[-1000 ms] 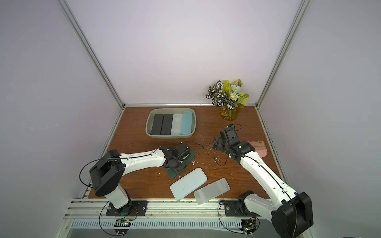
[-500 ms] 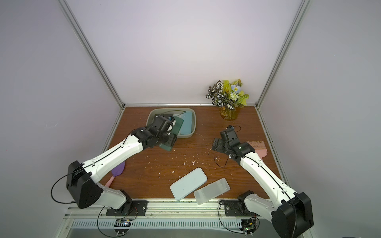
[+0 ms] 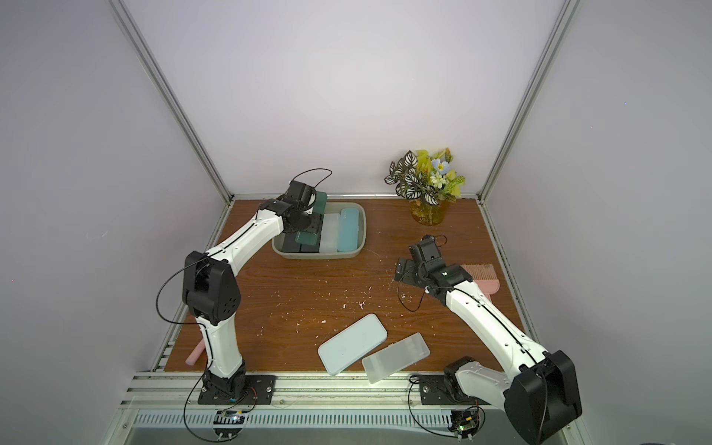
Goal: Put the pencil case into the storage box
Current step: Place the pencil case at the storage box.
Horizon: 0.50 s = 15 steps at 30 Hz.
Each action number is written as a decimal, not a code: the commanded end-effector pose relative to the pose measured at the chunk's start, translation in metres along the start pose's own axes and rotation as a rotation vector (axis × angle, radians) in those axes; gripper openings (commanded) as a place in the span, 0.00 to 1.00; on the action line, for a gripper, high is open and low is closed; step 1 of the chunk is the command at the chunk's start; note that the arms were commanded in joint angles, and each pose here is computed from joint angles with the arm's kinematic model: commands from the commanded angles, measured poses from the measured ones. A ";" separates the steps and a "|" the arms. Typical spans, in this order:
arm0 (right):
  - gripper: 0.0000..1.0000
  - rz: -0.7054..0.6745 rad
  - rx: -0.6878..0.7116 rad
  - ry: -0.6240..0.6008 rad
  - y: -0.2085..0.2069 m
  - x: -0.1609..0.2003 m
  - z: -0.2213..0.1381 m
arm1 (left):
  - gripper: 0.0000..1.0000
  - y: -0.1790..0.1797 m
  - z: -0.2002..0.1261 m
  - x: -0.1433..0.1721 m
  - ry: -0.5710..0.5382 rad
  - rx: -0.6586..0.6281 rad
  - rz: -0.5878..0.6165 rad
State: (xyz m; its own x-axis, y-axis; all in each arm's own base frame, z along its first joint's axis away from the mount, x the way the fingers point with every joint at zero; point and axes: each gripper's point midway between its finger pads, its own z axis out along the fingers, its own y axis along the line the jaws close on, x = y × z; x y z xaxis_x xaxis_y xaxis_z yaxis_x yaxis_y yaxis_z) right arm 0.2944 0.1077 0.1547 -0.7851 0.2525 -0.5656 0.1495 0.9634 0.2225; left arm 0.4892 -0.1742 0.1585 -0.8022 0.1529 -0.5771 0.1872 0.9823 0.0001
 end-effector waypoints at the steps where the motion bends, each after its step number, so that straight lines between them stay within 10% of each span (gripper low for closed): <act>1: 0.99 0.001 -0.014 -0.017 0.002 -0.005 0.002 | 0.54 -0.003 0.010 -0.011 0.000 0.021 -0.030; 15: 0.99 -0.006 -0.002 -0.003 0.000 -0.003 0.008 | 0.56 -0.019 0.078 -0.011 0.066 0.064 -0.087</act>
State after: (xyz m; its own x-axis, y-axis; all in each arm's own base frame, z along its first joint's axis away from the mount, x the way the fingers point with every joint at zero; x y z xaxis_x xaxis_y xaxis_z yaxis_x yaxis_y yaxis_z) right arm 0.2991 0.1076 0.1502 -0.7868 0.2518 -0.5635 0.1505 0.9637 0.2204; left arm 0.5335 -0.2046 0.0984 -0.8483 0.1035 -0.5193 0.1693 0.9822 -0.0809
